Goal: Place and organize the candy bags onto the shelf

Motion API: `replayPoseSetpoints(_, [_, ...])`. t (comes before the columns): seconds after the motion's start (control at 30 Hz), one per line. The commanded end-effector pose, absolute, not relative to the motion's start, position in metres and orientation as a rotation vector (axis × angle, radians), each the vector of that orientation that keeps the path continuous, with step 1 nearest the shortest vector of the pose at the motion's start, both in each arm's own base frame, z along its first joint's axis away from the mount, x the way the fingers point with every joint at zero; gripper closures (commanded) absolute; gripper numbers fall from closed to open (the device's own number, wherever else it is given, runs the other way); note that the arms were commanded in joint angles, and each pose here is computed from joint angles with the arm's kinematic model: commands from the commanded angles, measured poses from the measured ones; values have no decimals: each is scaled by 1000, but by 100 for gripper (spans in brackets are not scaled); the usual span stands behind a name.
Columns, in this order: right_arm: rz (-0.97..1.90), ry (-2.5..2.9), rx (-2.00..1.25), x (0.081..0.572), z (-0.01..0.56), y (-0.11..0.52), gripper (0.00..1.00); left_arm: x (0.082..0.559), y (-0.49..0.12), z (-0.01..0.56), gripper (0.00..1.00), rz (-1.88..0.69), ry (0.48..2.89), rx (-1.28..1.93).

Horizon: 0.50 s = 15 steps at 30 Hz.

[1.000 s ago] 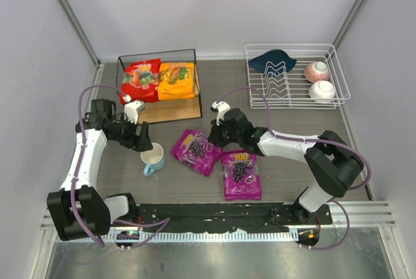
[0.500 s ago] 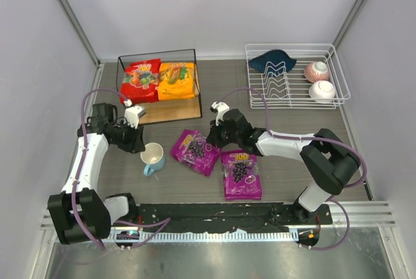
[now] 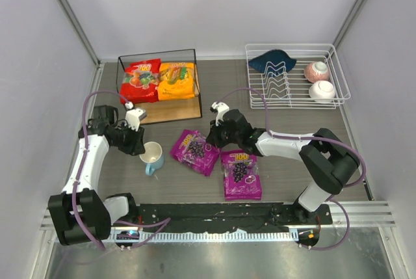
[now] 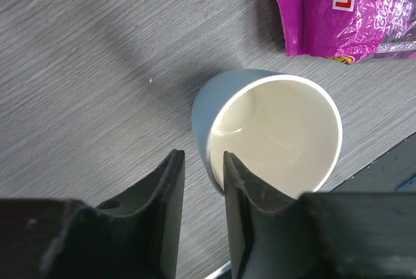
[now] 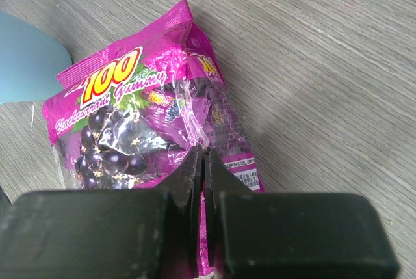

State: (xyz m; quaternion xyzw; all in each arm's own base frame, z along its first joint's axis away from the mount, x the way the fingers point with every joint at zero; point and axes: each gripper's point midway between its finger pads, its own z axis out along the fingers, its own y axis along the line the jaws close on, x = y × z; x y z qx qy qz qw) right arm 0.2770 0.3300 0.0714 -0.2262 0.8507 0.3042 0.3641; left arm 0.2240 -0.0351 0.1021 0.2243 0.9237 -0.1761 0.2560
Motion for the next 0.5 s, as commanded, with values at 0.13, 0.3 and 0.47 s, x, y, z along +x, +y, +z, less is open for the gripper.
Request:
replayPoseSetpoints(0.13, [797,2221,-600,269,57,331,94,225,-37,106,86,-478,2467,669])
replayPoseSetpoints(0.3, [801,2221,-597,270,57,331,94,221,-39,108,100,-490,2469,715])
replayPoseSetpoints(0.47, [798,2223,-598,270,56,331,95,213,-50,118,100,-559,2447,781])
